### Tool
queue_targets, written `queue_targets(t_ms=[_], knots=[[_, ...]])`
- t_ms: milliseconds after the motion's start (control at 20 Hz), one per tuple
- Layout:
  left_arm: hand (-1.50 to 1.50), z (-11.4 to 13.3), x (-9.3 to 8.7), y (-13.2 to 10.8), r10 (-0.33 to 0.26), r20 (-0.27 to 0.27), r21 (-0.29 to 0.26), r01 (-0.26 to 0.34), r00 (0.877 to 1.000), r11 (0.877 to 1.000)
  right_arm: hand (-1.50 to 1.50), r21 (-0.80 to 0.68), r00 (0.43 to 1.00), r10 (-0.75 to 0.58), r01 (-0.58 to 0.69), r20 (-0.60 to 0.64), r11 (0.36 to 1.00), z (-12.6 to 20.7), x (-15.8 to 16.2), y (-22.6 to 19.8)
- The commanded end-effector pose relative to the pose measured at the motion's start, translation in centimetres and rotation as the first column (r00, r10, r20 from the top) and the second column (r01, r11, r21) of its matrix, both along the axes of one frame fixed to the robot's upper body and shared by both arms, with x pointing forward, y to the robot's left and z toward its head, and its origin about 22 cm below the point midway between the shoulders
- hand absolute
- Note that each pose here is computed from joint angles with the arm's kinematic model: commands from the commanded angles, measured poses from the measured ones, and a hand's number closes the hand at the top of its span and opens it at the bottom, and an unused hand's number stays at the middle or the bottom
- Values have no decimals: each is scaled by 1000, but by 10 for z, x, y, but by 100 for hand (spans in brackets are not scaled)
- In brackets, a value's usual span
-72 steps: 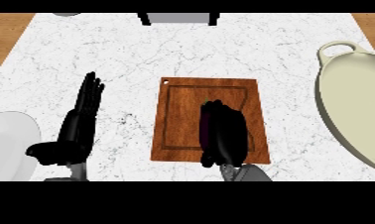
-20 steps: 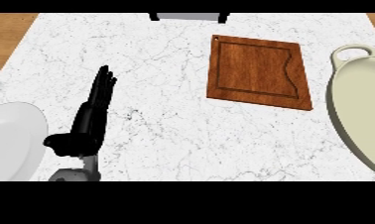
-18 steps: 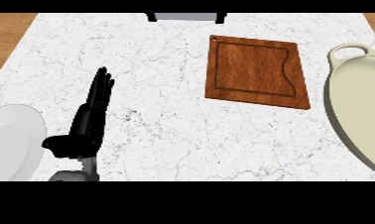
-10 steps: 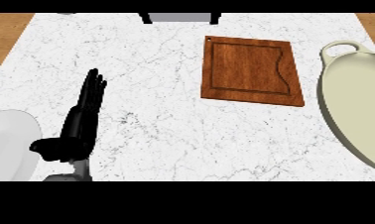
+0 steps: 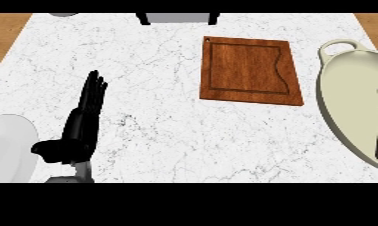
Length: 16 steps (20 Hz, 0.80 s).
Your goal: Pick the eggplant from the cutting board and place it in the pot
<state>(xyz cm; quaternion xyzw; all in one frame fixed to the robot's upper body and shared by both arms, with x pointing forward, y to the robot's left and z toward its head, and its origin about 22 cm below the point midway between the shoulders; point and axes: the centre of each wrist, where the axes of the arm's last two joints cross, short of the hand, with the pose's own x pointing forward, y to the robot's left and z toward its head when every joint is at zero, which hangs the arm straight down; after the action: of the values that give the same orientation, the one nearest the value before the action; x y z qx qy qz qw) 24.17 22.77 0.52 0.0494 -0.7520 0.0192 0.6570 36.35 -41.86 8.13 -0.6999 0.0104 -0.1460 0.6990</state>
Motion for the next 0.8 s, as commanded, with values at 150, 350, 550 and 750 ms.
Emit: queue_targets(t_ms=[150,350,550,750], knots=[[0,9,-2,14,-14,1,-6,14,1000,1000,-150,68,956,-135,121,261,990,-10,-15,1],[0,4,-5,2,-9,-3,1,9,1000,1000,-150,-161,874,-33,126,484,979,1,-24,7],[0,-1,-6,3,-9,-2,7,9,1000,1000,-150,-343,750,58,231,659,911,15,-41,5],[0,-8,-11,-5,2,-10,5,-2,1000,1000,-150,-324,651,29,339,759,883,14,-55,18]])
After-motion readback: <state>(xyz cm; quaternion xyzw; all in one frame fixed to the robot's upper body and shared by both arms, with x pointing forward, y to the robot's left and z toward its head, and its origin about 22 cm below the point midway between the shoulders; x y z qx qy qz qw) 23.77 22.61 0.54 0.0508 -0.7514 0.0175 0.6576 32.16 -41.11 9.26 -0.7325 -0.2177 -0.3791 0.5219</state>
